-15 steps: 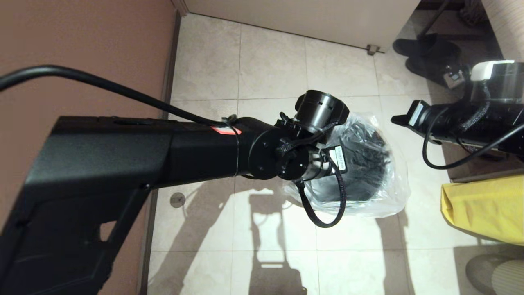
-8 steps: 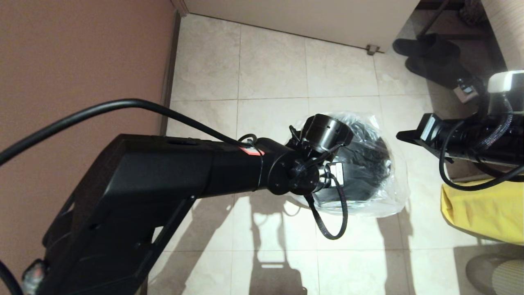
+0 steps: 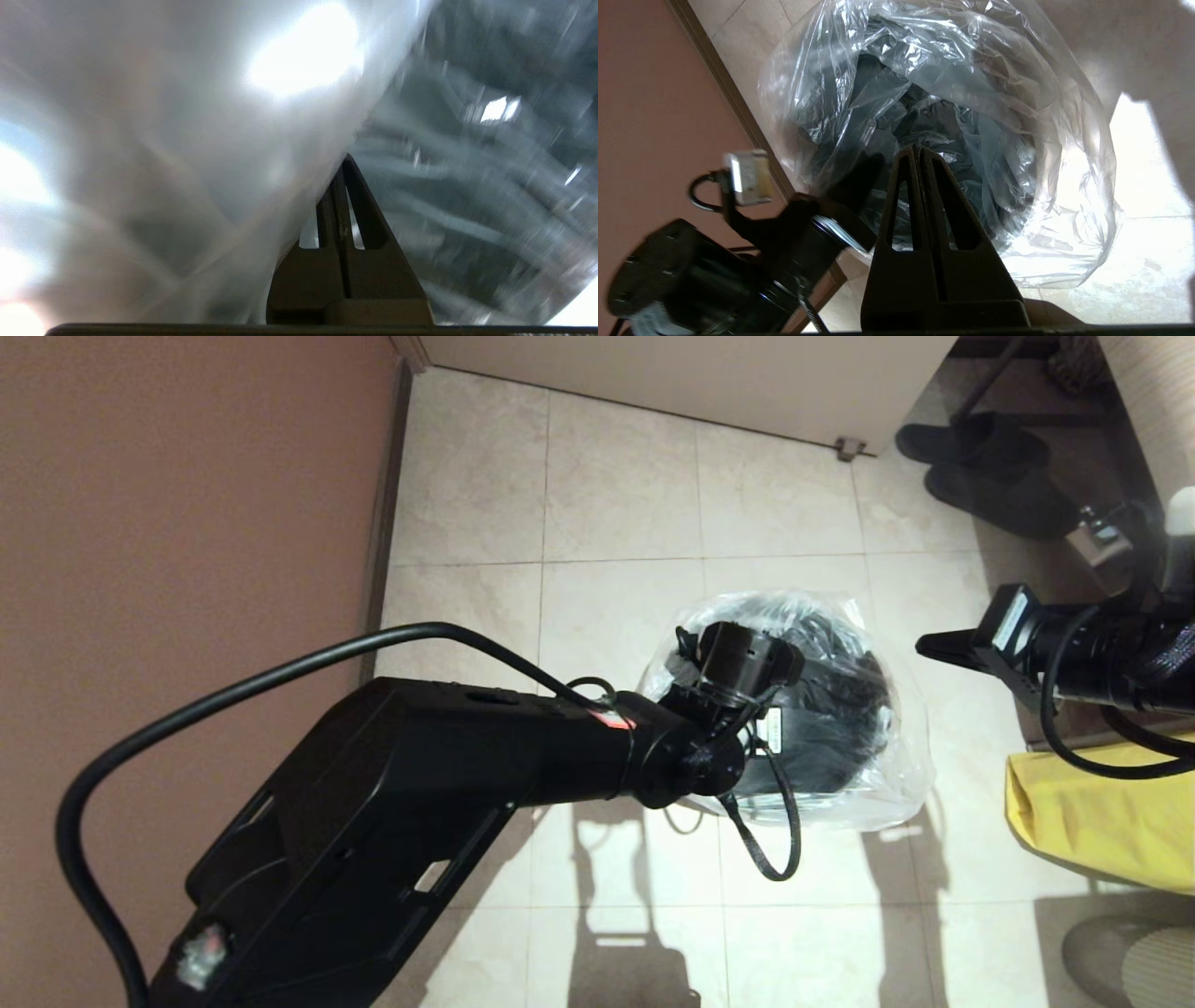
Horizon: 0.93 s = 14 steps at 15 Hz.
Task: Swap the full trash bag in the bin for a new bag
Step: Put the new garbage bag on the trash can
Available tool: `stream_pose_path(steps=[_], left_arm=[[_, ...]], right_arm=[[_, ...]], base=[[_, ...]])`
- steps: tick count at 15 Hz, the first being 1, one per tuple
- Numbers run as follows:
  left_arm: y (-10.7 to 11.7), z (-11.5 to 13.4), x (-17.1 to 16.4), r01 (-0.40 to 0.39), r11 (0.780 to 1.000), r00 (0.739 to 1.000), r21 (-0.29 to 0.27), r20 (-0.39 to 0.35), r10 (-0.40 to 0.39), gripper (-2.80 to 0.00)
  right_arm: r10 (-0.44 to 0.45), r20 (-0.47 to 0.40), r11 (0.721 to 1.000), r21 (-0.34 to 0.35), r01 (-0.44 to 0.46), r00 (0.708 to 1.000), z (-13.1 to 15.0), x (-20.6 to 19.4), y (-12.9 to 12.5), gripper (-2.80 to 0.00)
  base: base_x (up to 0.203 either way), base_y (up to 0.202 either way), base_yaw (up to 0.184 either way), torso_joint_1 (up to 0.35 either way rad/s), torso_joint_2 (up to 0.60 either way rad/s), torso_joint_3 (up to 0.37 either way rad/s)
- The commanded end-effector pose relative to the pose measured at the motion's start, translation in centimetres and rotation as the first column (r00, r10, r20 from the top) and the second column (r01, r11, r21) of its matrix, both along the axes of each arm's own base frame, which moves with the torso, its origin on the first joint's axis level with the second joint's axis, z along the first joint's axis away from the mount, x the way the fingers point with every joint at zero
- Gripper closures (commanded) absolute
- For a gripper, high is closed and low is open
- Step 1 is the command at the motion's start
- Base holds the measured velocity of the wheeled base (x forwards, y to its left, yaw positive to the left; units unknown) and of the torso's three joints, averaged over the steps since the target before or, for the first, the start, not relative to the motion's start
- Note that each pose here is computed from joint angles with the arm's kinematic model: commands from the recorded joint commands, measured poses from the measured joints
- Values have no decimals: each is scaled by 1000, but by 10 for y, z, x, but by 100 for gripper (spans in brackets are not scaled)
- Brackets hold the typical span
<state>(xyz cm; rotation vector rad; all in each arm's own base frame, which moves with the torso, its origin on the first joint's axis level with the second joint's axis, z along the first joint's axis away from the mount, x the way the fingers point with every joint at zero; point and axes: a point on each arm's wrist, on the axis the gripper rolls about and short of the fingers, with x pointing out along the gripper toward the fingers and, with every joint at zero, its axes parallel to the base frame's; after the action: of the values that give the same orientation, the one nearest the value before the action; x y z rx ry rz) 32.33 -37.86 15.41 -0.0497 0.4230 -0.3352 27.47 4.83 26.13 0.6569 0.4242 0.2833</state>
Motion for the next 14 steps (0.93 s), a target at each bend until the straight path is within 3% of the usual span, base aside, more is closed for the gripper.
stream_pose_path(steps=[1,3,10,14], left_arm=[[5,13,1,-17,1000,999,-21,27,17,0],[7,17,4,-42,999,997,-20,69,44,0],[6,39,3,-48,992,985,-121,161,67,0],[3,29,-4,-33,996,990,-83,136,44,0]], right_arm=[[11,-11,1000,6,-11,1000,-3,-4,1,0],[31,-41,1000,7,-31,999,-12,-6,3,0],[34,-48,999,5,-33,998,-14,-11,3,0],[30,-58,1000,4,-30,998,-18,-11,3,0]], base=[[0,0,0,0,0,0],[0,0,0,0,0,0],[0,0,0,0,0,0],[0,0,0,0,0,0]])
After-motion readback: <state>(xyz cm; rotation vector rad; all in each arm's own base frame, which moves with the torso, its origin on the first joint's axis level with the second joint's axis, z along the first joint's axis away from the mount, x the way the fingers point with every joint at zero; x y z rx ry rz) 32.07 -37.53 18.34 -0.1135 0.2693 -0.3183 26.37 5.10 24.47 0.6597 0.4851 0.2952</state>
